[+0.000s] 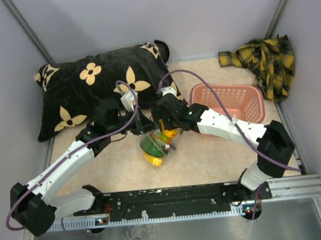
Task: Place the food in the zip-top bag and seal the zipper
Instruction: Place the fake fruit in the zipper food storage bag.
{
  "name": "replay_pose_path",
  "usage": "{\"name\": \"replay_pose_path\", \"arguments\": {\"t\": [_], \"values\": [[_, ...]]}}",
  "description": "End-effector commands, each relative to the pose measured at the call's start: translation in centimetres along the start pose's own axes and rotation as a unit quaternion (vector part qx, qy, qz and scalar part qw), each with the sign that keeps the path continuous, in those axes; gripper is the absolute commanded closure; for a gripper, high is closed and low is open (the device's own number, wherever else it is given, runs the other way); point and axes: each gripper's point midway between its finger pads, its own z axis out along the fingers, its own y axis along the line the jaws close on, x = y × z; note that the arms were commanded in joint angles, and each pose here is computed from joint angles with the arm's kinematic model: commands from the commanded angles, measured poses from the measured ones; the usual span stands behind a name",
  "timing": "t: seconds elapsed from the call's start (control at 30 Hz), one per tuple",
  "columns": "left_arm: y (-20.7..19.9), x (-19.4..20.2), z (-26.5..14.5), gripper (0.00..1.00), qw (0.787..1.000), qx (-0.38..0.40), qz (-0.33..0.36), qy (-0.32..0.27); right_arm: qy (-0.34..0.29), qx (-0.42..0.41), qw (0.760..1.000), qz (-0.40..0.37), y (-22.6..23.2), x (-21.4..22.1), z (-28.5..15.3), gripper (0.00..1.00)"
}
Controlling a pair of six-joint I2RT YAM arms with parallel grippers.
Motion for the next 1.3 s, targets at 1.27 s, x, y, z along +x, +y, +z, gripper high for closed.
{"name": "replay_pose_path", "arguments": {"t": [1.27], "values": [[4.9,-0.2,-1.2,1.00,0.996,-0.085,-0.015,-0.038,-0.078,-0.119,0.990,-0.016,5.1,-5.7,-6.1,0.24]]}}
